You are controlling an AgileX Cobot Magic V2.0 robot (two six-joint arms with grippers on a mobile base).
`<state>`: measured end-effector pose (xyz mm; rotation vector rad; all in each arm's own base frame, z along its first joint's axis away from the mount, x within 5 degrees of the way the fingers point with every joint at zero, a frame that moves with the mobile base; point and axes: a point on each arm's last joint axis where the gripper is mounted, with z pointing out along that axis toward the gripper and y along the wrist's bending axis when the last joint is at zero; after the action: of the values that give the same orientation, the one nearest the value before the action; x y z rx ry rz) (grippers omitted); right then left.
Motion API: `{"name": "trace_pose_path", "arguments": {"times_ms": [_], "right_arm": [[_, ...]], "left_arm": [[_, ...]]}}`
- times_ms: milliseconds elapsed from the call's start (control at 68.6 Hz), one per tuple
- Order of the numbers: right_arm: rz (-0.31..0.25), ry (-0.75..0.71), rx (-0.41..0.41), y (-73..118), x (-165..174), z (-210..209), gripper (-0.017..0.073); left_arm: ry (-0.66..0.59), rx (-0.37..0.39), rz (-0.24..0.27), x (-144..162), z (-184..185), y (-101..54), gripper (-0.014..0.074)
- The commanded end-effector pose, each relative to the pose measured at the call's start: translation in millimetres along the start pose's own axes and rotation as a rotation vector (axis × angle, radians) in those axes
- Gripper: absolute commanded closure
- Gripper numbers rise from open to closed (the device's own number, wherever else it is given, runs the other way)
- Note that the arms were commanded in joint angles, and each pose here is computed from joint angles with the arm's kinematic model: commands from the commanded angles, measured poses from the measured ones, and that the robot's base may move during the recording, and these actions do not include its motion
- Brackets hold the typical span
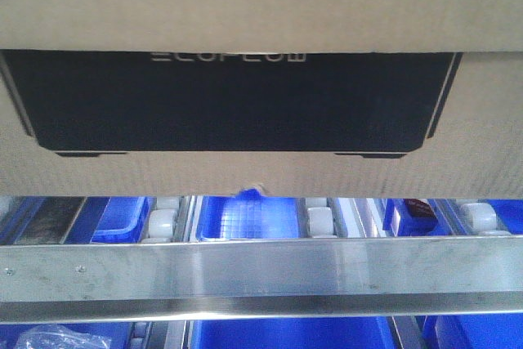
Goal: Grab box from left shelf to table start
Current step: 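Lift the box with both grippers and pull it off the shelf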
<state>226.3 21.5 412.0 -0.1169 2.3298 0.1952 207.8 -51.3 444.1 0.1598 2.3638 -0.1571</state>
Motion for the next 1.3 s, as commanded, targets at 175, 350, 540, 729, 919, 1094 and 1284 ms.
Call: {"name": "trace_pose_path", "arguments": {"times_ms": [175, 350, 540, 729, 919, 1094, 1284], "right_arm": [[0.023, -0.175, 0.011, 3.1, 33.2, -31.1, 0.0496], [0.025, -0.233, 0.008, 5.4, 58.4, -44.9, 0.0496], [0.049, -0.296, -0.025, 9.8, 85.7, -56.9, 0.0496], [0.04, -0.415, -0.059, 17.3, 101.0, -89.3, 0.0496], [0.021, -0.537, -0.071, 22.6, 118.4, -120.3, 0.0496], [0.024, -0.622, -0.112, 28.4, 132.7, -140.8, 0.0496], [0.034, -0.692, -0.161, 33.7, 144.5, -156.4, 0.0496]], "left_arm": [[-0.248, 0.089, -0.048, 37.6, -31.3, -1.2, 0.0685], [-0.307, 0.095, -0.05, 70.0, -39.3, 2.8, 0.0685], [-0.408, 0.108, -0.051, 95.0, -58.1, 6.0, 0.0685], [-0.503, 0.145, -0.059, 112.3, -85.8, 6.5, 0.0685], [-0.601, 0.166, -0.044, 129.7, -111.2, 7.9, 0.0685], [-0.683, 0.199, -0.051, 146.7, -131.8, 8.7, 0.0685], [-0.767, 0.237, -0.058, 165.2, -151.2, 9.3, 0.0685]]}}
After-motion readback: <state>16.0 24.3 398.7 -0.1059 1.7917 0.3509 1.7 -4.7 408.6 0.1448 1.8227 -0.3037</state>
